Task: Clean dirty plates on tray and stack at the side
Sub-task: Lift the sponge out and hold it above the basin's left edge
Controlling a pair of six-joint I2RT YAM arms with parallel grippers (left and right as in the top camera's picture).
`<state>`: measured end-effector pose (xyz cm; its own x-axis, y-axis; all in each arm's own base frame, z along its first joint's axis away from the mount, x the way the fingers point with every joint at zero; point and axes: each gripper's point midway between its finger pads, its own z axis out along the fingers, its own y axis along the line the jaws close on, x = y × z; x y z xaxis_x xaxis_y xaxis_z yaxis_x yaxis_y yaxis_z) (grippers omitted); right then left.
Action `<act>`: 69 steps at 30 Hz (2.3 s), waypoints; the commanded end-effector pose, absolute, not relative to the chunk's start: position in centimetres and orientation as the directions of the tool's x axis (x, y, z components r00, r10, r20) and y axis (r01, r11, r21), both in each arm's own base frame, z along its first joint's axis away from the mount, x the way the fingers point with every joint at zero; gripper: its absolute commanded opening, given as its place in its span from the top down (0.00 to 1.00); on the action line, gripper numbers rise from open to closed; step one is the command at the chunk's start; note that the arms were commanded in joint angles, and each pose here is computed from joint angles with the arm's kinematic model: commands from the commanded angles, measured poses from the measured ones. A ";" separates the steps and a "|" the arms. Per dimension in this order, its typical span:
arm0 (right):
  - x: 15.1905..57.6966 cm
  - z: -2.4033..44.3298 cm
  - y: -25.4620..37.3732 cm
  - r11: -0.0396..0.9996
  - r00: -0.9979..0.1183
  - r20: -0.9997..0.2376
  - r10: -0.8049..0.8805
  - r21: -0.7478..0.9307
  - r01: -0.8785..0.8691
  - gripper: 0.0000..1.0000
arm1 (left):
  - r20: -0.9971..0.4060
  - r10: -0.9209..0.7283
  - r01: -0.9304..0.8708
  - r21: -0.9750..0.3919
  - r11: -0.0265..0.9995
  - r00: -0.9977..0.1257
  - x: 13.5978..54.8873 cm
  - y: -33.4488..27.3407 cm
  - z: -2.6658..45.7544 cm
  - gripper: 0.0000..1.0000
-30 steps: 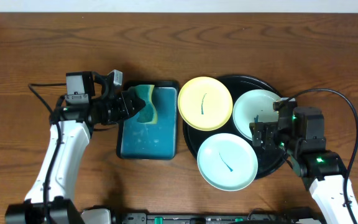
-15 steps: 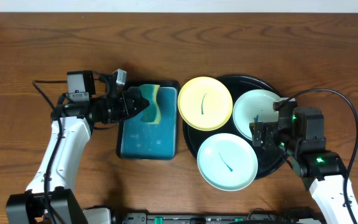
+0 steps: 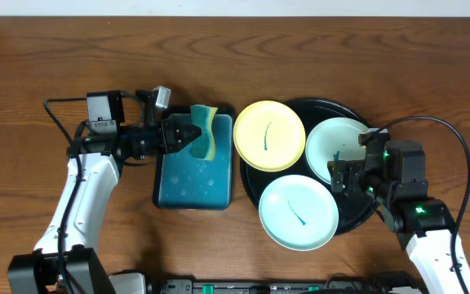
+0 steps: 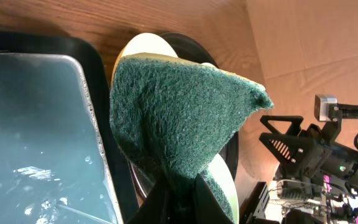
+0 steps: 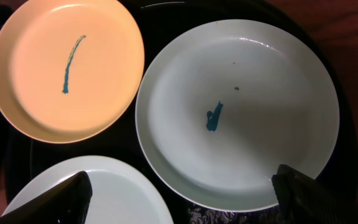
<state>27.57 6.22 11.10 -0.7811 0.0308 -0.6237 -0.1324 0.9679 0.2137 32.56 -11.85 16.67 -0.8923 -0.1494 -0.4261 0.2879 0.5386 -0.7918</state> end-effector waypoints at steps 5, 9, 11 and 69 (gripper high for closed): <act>28.0 11.8 6.1 0.968 -0.769 -0.639 0.023 0.207 -0.143 0.08 | -0.517 -0.103 0.429 -0.791 0.436 -0.850 32.1 -12.8 18.8 0.92; 28.0 11.8 6.1 0.968 -0.769 -0.639 0.023 0.207 -0.143 0.08 | -0.526 -0.102 0.441 -0.790 0.427 -0.844 32.1 -12.9 19.1 0.93; 28.0 11.8 6.1 0.968 -0.769 -0.639 0.023 0.207 -0.143 0.08 | -0.530 -0.102 0.444 -0.787 0.428 -0.842 32.1 -12.9 19.1 0.93; 28.0 11.8 6.1 0.968 -0.769 -0.639 0.023 0.207 -0.143 0.07 | -0.507 -0.187 0.412 -0.825 0.387 -0.841 31.6 -9.6 19.8 0.92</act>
<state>27.58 6.22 11.12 -0.7808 0.0309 -0.6240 -0.1325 0.9679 0.2137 31.64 -9.72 19.66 -0.8504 -0.1888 -0.4911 0.3964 0.3841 -0.8339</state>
